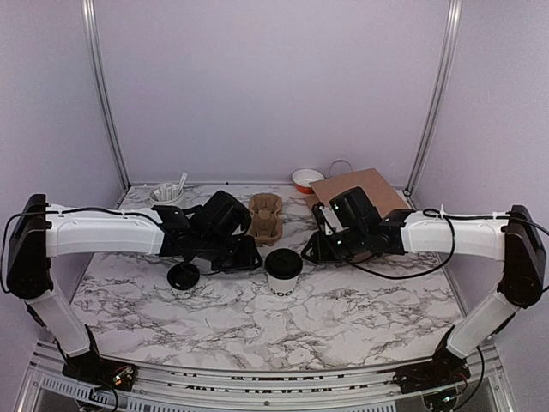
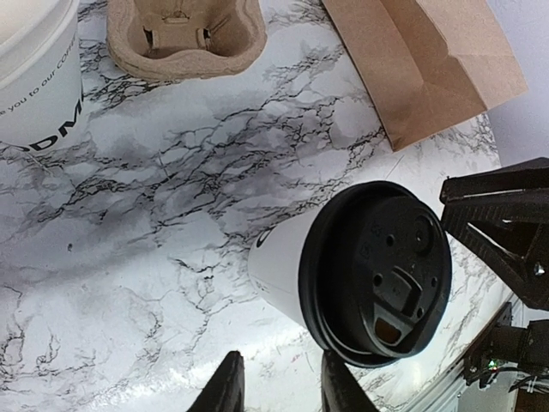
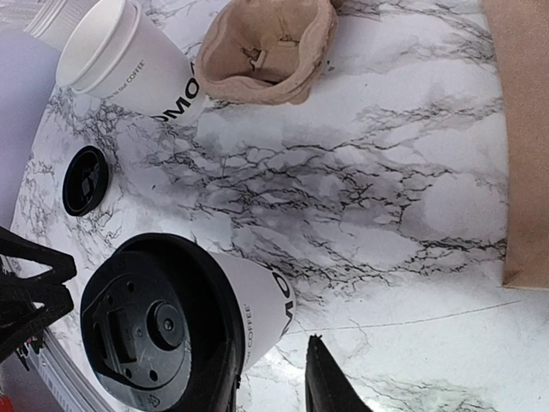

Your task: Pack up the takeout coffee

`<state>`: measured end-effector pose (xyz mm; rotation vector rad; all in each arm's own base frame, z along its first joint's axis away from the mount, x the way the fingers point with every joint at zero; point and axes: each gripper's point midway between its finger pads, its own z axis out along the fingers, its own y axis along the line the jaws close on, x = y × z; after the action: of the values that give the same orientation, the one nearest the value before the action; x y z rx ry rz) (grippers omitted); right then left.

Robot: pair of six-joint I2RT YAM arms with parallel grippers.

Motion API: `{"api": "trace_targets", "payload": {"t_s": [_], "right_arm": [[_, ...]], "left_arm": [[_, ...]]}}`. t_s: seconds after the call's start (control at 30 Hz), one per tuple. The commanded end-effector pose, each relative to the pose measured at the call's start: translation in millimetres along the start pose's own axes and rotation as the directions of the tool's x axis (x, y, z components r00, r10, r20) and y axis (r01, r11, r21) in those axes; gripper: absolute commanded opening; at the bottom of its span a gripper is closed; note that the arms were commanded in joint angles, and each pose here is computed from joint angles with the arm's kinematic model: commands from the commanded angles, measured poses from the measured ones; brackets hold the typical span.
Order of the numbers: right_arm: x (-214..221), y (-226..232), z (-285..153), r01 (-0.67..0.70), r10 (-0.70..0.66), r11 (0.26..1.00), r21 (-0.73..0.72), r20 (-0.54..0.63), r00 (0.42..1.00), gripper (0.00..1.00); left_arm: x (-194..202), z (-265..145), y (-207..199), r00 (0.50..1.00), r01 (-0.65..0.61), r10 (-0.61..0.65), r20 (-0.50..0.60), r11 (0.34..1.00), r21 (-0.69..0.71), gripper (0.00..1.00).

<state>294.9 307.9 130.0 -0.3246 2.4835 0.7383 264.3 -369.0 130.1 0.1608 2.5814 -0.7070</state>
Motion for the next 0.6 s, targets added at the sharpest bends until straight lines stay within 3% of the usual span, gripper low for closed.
{"api": "trace_targets", "payload": {"t_s": [0.0,0.57], "right_arm": [[-13.8,13.0,-15.7,0.024,-0.023,1.000,-0.015,0.034,0.999,0.26],[13.2,18.7,-13.0,-0.053,0.053,0.991,-0.122,-0.003,0.999,0.26]], "left_arm": [[-17.1,-2.6,-1.1,1.000,-0.010,0.010,0.016,1.000,-0.006,0.33],[-21.7,20.5,-5.6,0.999,-0.012,0.012,-0.032,1.000,0.011,0.33]]}}
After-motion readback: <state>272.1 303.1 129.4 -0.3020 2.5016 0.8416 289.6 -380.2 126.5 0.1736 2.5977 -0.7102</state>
